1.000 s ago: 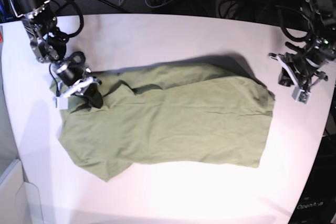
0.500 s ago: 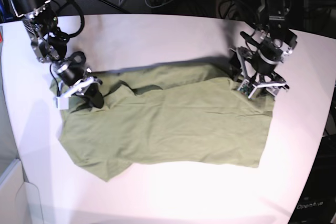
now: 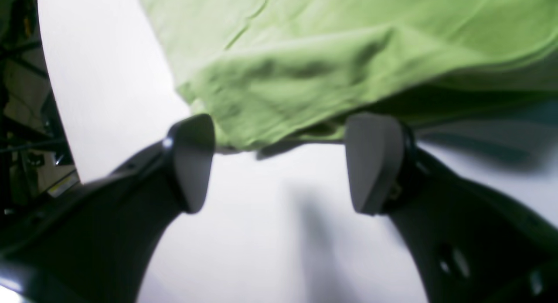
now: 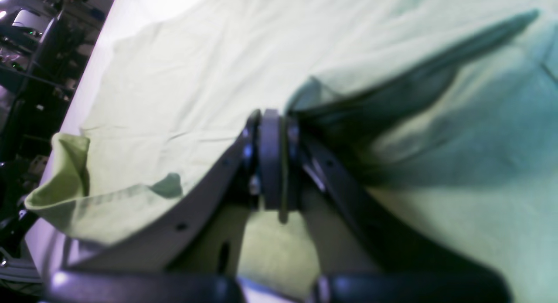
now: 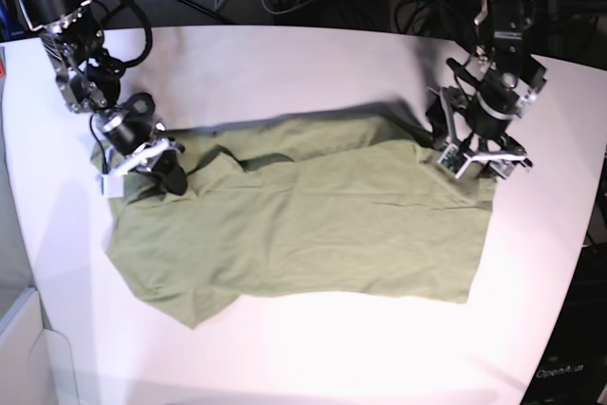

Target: Fold the T-shirt properly

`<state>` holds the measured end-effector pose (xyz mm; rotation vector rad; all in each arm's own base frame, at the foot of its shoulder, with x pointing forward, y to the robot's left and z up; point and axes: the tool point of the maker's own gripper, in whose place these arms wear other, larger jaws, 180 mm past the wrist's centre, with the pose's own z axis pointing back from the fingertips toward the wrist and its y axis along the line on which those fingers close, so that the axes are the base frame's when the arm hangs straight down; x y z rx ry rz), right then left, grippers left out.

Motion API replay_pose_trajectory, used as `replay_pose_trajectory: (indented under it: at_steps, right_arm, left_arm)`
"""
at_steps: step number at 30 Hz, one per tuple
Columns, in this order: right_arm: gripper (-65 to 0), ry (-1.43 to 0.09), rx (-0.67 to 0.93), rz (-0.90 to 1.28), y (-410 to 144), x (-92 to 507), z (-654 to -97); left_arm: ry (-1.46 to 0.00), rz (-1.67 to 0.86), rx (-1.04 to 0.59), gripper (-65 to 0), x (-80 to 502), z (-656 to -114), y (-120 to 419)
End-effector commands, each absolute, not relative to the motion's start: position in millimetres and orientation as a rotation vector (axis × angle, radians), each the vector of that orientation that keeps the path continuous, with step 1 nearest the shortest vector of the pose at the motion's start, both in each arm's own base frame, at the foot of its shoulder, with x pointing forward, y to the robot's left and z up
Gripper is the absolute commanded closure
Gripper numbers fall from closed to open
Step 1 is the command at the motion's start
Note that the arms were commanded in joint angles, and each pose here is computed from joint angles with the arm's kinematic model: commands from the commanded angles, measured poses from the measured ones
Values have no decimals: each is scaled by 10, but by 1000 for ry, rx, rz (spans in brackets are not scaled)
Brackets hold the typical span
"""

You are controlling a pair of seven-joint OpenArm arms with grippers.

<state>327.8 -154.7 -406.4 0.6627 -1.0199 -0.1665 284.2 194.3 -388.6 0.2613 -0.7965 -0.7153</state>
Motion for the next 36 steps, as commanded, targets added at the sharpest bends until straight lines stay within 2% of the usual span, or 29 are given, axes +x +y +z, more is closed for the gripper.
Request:
replay_pose_trajectory:
  at_steps: [1,14,27,30,36]
  right_arm:
    - [-13,-1078,674,-158,-1597,3392,-3889]
    - [-13,-1078,673,-159,-1601,3388,-3892]
    - [-13,-1080,672,-159,-1612,3396,-3884]
    - [-13,-1082,672,-158,-1612,3402,-3878]
    - [-13,-1080,673,-157,-1603,3398,-3883]
  left_arm:
    - [-841,-712,277,-441,2933,-3769,1950]
    - [-834,-823,231,-441,2907,-3840,1653]
    - [-809,-799,237,-439,3079,-3951,1754]
    - [-820,-798,242,-369,3107,-3913,1753]
    - [-842,-790,253,-120,3225,-3846,1765]
